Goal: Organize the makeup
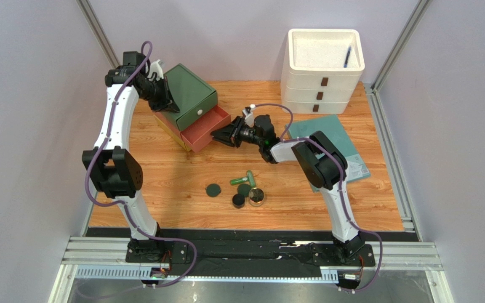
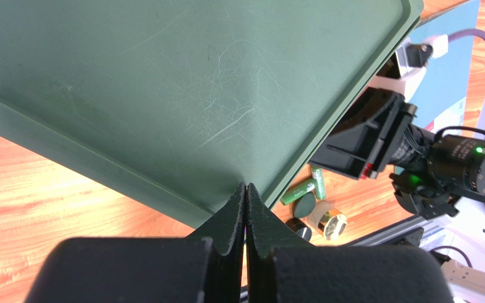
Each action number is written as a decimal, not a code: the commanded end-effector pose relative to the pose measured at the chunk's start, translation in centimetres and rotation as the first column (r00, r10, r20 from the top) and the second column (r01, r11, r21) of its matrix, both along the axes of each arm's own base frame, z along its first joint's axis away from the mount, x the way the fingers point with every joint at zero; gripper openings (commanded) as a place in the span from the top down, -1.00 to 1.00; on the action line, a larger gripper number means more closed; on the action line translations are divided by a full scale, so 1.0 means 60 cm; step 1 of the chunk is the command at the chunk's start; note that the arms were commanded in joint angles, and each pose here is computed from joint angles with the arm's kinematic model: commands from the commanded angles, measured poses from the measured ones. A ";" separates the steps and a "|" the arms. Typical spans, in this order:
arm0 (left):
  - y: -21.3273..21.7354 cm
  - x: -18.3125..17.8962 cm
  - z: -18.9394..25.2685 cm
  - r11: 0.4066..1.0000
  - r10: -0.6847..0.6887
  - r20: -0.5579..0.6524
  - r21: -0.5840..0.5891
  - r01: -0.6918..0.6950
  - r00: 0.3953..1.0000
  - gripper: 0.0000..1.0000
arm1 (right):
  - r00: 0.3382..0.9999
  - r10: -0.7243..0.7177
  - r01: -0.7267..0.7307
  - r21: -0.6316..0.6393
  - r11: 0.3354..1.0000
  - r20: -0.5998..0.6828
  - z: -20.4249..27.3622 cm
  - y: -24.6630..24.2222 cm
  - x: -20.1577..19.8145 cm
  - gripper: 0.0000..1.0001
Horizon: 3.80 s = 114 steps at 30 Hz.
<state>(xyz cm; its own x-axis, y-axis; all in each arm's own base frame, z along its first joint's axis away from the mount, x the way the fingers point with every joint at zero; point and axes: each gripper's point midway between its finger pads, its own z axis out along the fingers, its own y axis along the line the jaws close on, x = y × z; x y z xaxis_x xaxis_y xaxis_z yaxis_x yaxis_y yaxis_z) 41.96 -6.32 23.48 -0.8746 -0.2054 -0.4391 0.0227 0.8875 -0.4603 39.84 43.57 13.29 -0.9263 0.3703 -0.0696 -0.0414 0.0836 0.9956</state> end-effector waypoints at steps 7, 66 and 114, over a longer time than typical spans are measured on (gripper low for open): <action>0.034 -0.033 -0.071 0.994 0.026 -0.175 0.107 -0.008 0.984 1.00 | 0.980 0.106 -0.074 -0.186 0.980 0.168 0.046 -0.028 -0.048 0.14; 0.028 -0.038 -0.094 0.996 0.008 -0.198 0.086 0.009 0.980 1.00 | 0.903 0.412 -0.108 -0.992 -0.063 -0.124 -0.125 -0.285 -0.315 1.00; 0.031 -0.043 -0.099 0.995 0.007 -0.210 0.103 0.015 0.978 1.00 | 0.868 0.212 0.241 -0.753 0.612 0.449 0.139 0.009 0.059 0.83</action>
<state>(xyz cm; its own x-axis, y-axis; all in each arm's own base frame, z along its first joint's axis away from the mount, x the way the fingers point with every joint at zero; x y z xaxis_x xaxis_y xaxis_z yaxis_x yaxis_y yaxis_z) 42.26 -6.79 23.32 -0.8742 -0.2016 -0.4417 0.0434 0.8736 -0.4847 42.64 42.16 19.00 -0.7249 -0.0780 -0.6844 -0.4117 0.8457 0.3396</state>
